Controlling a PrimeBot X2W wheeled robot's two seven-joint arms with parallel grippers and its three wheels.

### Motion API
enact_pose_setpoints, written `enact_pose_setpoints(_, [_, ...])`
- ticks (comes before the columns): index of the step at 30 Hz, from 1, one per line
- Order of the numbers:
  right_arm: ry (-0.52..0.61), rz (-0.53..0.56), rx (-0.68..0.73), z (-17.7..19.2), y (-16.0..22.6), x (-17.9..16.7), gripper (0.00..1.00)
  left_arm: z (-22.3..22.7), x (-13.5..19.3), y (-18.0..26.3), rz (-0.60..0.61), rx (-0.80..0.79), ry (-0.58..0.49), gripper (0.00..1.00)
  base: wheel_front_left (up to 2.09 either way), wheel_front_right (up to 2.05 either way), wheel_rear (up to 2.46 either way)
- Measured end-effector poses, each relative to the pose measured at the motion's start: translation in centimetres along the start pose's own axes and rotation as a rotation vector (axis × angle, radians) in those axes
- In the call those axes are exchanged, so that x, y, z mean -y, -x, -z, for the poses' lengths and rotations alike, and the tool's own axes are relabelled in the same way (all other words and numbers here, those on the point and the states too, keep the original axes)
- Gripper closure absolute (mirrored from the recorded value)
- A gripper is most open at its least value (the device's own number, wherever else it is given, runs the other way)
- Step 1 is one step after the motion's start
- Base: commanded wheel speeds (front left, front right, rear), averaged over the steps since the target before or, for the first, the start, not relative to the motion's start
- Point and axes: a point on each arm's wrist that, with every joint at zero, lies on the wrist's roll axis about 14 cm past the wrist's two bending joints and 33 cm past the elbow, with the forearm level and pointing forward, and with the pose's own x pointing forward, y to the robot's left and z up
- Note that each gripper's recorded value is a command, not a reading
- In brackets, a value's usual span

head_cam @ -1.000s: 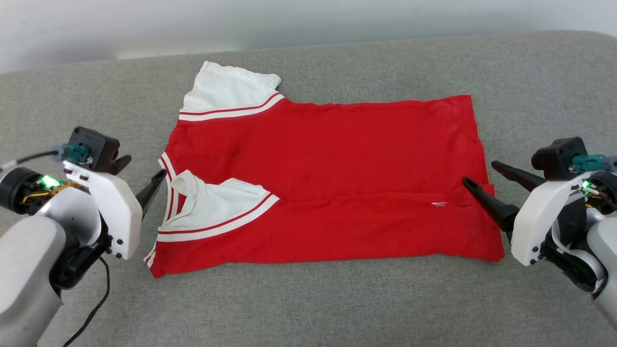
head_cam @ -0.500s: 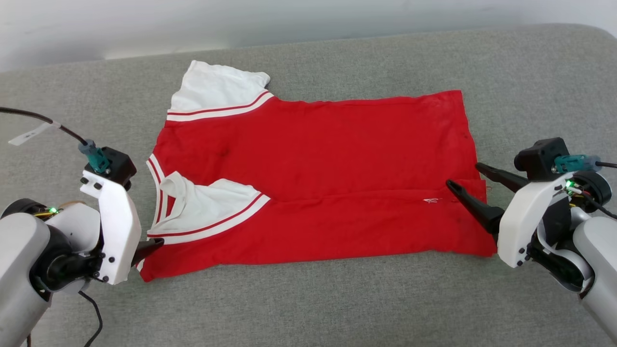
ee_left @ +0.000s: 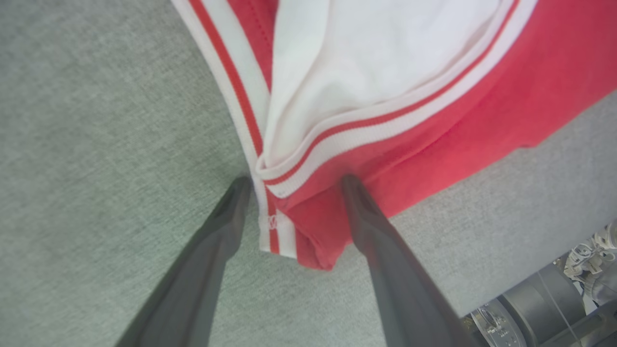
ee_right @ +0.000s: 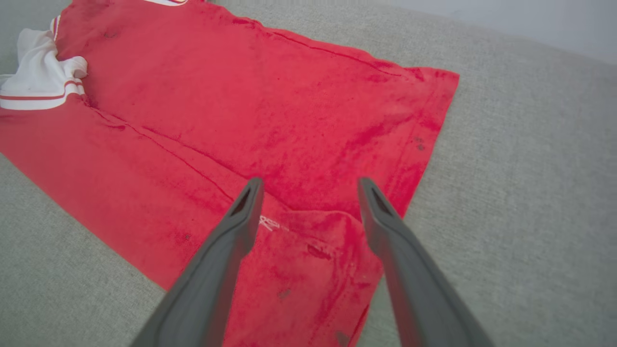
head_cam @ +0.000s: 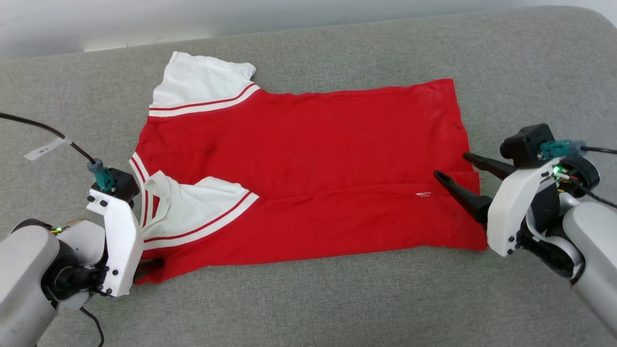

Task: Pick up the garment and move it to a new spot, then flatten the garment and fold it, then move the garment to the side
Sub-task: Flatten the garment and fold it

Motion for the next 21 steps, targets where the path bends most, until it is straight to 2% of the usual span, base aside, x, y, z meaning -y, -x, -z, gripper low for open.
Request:
enact_pose_setpoints(1, [0.006, 0.0, 0.004, -0.3, 0.0, 0.1, 0.0, 0.0, 0.0, 0.0, 0.002, 0.001, -0.001, 1.0, 0.0, 0.0, 0.0])
enact_pose_setpoints(4, [0.039, 0.003, 0.016, -1.6, 0.3, 0.4, 0.0, -0.5, 0.1, 0.3, 0.004, 0.026, -0.004, 1.0, 0.0, 0.0, 0.0])
enact_pose_setpoints(8, [0.137, 0.023, -0.055, -2.3, 1.4, 1.5, 0.0, -0.8, 0.8, 1.0, 0.007, 0.05, -0.035, 1.0, 0.0, 0.0, 0.0])
enact_pose_setpoints(12, [0.225, 0.03, -0.233, -1.9, 3.0, 2.5, 0.0, -1.4, 1.2, 2.3, 0.003, 0.093, -0.072, 1.0, 0.0, 0.0, 0.0])
enact_pose_setpoints(13, [0.225, 0.03, -0.233, -1.9, 3.0, 2.5, 0.0, -1.4, 1.2, 2.3, 0.003, 0.093, -0.072, 1.0, 0.0, 0.0, 0.0])
enact_pose_setpoints(17, [0.191, -0.001, -0.467, 1.1, 4.2, 2.4, 0.0, -2.0, 1.5, 3.0, -0.002, 0.117, -0.109, 1.0, 0.0, 0.0, 0.0])
enact_pose_setpoints(21, [0.174, -0.019, -0.574, 3.0, 4.0, 2.3, 0.0, -2.6, 1.7, 3.1, -0.002, 0.136, -0.133, 1.0, 0.0, 0.0, 0.0])
